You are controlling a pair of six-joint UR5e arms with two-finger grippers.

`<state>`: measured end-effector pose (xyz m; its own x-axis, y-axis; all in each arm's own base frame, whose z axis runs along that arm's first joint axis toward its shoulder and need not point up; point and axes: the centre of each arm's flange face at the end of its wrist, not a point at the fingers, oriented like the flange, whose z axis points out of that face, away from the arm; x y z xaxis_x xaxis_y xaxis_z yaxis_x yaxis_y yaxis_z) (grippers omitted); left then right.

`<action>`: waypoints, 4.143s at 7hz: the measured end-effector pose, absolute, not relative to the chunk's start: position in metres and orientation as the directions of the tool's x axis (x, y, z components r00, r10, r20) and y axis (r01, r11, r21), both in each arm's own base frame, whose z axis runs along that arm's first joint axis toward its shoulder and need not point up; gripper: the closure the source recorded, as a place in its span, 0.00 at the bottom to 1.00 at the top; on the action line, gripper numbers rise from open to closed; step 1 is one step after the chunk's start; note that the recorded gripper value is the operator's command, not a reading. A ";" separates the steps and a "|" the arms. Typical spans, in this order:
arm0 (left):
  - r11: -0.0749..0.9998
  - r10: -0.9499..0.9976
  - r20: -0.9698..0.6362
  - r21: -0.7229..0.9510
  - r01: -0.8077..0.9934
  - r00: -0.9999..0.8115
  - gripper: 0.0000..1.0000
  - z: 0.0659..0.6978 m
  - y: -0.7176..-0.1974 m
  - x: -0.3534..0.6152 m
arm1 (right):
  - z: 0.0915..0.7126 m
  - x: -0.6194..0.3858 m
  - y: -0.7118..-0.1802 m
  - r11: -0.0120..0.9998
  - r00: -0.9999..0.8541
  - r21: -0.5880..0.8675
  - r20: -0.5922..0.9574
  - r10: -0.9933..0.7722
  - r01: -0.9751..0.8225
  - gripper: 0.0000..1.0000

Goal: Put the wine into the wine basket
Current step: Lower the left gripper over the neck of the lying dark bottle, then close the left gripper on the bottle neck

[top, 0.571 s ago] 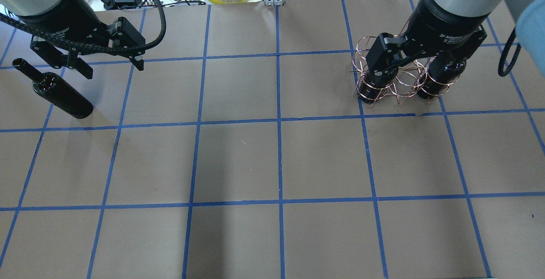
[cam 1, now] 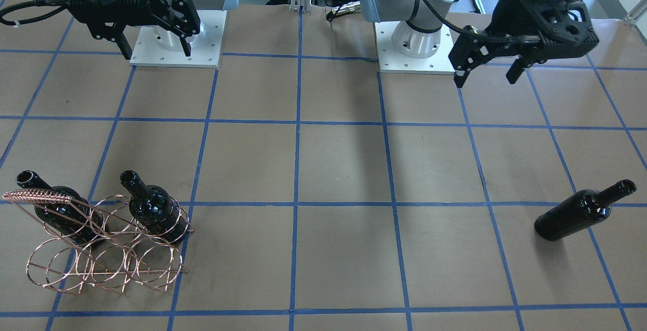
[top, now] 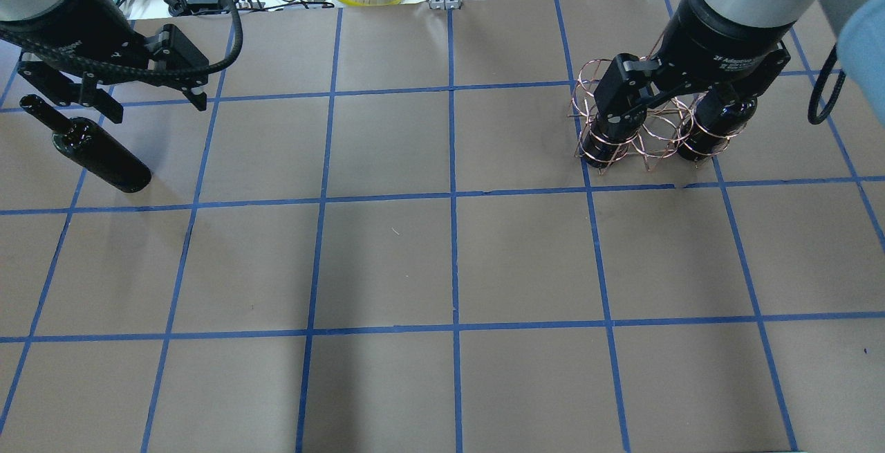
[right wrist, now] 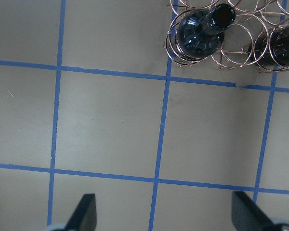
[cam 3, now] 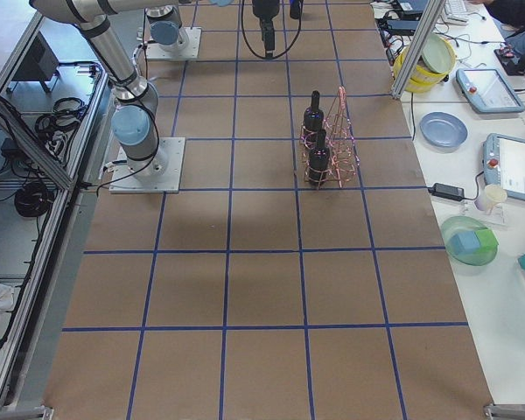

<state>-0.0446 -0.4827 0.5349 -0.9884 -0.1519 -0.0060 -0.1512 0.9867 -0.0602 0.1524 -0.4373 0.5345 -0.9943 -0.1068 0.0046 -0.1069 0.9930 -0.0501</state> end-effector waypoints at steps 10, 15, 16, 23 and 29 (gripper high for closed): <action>0.978 -0.087 -0.023 -0.192 -0.082 -0.996 0.00 0.448 -0.540 0.254 | 0.535 0.152 -0.437 0.993 -0.994 -0.051 0.005 -0.107 -0.107 0.00; 0.985 -0.021 -0.001 -0.168 -0.020 -1.000 0.00 0.405 -0.578 0.231 | 0.535 0.152 -0.437 0.993 -0.994 -0.051 0.005 -0.107 -0.107 0.00; 0.986 -0.024 -0.003 -0.166 -0.023 -1.000 0.00 0.397 -0.583 0.232 | 0.535 0.152 -0.437 0.993 -0.994 -0.050 0.005 -0.107 -0.107 0.00; 0.987 -0.098 0.020 -0.122 -0.100 -0.995 0.44 0.371 -0.589 0.238 | 0.535 0.152 -0.437 0.993 -0.994 -0.051 0.005 -0.107 -0.108 0.00; 0.989 -0.096 0.022 -0.113 -0.098 -0.995 0.78 0.368 -0.587 0.237 | 0.534 0.152 -0.437 0.993 -0.994 -0.050 0.005 -0.107 -0.107 0.00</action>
<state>0.2372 -0.5872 0.3678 -0.9952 -0.0958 0.0215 -0.0976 0.9887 -0.1135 0.1523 -0.4375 0.5343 -0.9943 -0.1070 0.0046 -0.1071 0.9930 -0.0497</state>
